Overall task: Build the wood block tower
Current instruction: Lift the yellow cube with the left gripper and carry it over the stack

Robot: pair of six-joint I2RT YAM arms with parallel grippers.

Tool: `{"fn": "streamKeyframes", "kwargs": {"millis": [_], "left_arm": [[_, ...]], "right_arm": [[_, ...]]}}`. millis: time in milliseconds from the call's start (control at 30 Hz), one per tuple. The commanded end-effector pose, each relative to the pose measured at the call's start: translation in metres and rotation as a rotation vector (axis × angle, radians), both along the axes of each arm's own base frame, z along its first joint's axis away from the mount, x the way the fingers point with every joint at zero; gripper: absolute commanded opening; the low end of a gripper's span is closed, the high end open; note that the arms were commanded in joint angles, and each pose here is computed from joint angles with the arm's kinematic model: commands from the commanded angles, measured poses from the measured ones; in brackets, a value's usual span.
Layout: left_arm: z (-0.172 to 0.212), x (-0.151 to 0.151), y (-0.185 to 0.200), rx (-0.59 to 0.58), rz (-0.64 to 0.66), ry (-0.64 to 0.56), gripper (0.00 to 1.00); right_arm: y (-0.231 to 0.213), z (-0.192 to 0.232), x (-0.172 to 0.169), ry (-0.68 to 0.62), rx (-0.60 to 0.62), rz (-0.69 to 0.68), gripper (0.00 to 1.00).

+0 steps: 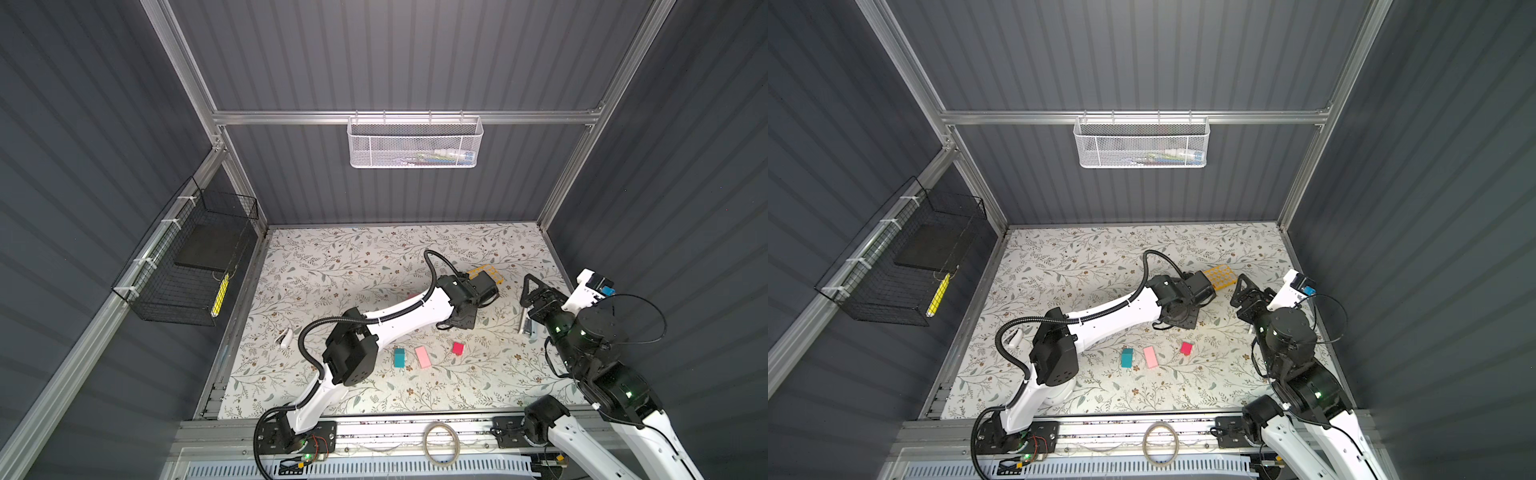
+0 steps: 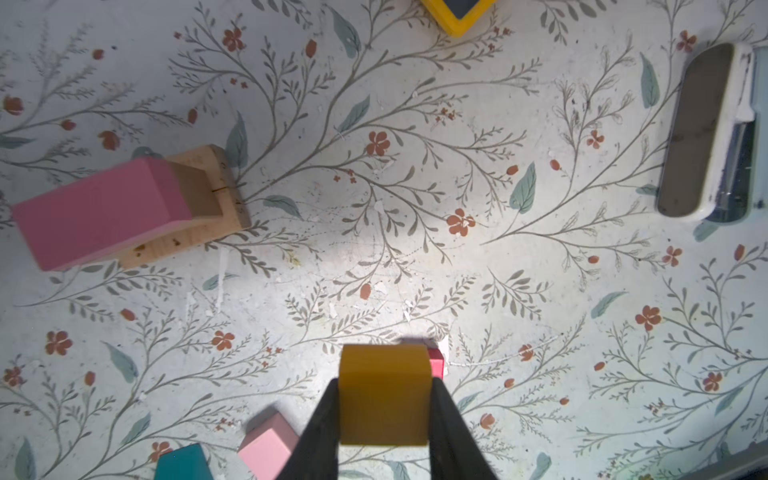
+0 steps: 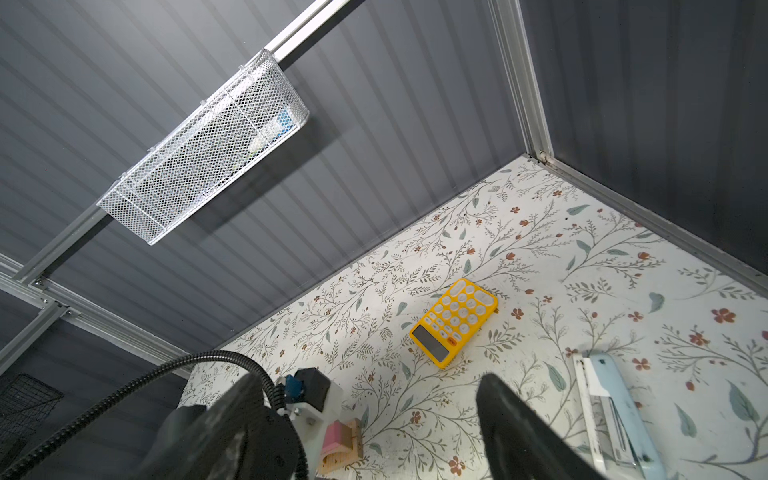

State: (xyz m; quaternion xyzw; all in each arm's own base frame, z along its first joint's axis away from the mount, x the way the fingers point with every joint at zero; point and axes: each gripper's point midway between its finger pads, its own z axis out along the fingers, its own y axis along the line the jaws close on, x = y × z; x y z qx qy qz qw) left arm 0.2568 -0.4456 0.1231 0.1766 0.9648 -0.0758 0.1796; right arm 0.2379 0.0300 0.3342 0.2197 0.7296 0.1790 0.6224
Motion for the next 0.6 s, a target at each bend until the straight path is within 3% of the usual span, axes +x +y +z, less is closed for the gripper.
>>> {"fn": "streamKeyframes", "kwargs": {"millis": [0,567], "left_arm": [[0.023,0.004,0.022,0.041,0.016,-0.041,0.31],[0.031,0.054,0.099,0.053,0.193,-0.035,0.33]], "right_arm": [[0.002,-0.002,0.004,0.003,-0.015,0.003,0.83],[0.014,-0.006,0.022,0.025,-0.032,0.029,0.84]]}}
